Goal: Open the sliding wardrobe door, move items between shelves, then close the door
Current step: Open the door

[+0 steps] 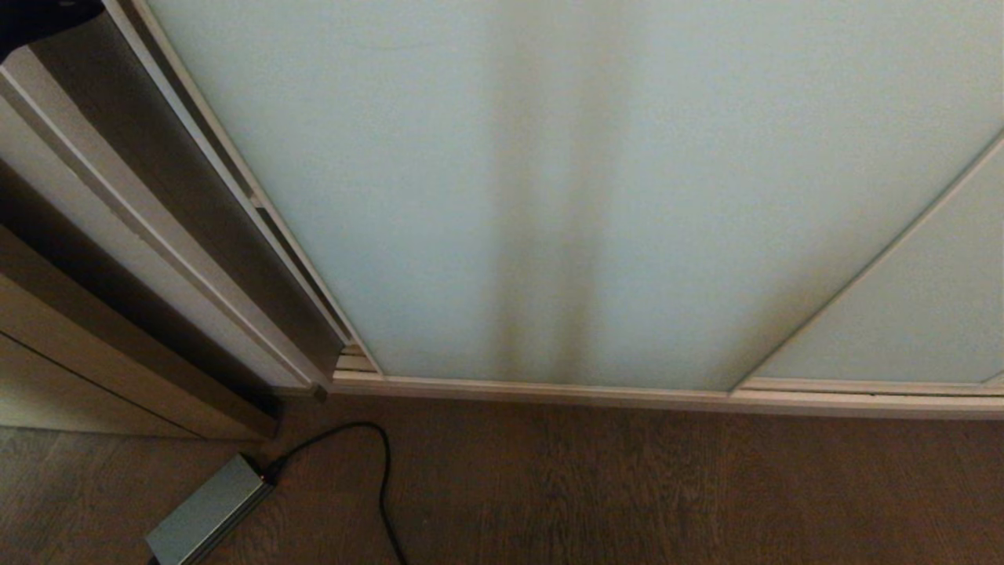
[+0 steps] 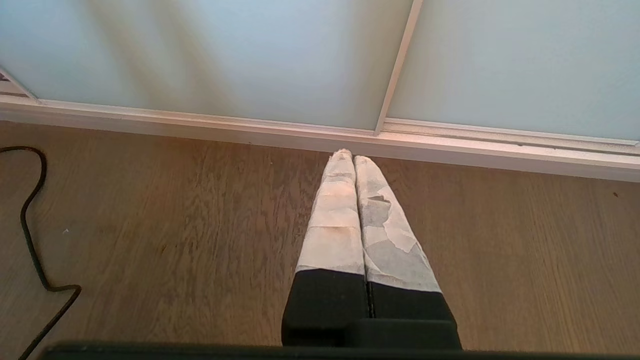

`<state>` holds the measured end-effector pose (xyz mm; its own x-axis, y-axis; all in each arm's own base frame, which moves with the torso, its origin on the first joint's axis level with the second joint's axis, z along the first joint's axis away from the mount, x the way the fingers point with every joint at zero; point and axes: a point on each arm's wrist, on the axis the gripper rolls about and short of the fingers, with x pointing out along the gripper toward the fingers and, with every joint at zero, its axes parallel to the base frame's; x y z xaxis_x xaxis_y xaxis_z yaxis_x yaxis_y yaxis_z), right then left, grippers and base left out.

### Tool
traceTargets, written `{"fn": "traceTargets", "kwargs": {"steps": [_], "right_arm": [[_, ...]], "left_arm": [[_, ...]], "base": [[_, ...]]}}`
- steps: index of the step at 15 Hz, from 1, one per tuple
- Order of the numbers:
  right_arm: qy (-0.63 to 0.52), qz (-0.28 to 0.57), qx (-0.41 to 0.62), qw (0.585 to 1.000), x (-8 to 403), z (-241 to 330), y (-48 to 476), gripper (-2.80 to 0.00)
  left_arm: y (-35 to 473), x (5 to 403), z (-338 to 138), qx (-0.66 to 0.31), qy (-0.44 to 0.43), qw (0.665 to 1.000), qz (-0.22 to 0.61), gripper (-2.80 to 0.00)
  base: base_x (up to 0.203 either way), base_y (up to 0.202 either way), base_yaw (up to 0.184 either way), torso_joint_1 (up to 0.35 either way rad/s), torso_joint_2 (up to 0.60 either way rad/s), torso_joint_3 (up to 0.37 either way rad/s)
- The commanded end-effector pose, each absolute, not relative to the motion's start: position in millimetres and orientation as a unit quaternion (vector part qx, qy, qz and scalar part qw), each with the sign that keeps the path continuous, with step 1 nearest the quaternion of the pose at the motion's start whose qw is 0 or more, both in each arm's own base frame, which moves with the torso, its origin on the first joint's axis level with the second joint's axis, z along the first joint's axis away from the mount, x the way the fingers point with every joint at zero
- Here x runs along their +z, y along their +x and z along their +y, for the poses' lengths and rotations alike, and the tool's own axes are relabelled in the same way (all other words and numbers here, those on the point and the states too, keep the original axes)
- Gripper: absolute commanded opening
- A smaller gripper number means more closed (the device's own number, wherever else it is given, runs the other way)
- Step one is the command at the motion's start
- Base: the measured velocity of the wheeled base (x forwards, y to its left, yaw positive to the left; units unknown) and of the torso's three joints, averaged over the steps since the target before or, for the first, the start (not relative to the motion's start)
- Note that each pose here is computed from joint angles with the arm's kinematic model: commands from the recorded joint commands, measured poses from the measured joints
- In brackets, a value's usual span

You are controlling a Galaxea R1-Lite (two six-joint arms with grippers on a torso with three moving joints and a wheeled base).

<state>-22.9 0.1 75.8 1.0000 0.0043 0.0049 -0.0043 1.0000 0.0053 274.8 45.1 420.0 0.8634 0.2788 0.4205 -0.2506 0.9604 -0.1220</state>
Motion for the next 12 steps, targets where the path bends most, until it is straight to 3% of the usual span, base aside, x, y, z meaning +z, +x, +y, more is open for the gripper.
{"fn": "traceTargets", "kwargs": {"steps": [1,12], "right_arm": [[0.002,-0.003,0.002,1.000,75.8,0.1,-23.0,-2.80],[0.003,-0.004,0.002,1.000,75.9,0.1,-23.0,-2.80]], "left_arm": [[303.7,407.2,48.4,0.129,-0.028,0.968,-0.214,-2.80],[291.7,407.3,7.5,-0.033,-0.026,0.978,-0.205,-2.80]], "base": [[0.000,0.000,0.000,0.000,0.00,0.000],[0.000,0.000,0.000,0.000,0.00,0.000]]}}
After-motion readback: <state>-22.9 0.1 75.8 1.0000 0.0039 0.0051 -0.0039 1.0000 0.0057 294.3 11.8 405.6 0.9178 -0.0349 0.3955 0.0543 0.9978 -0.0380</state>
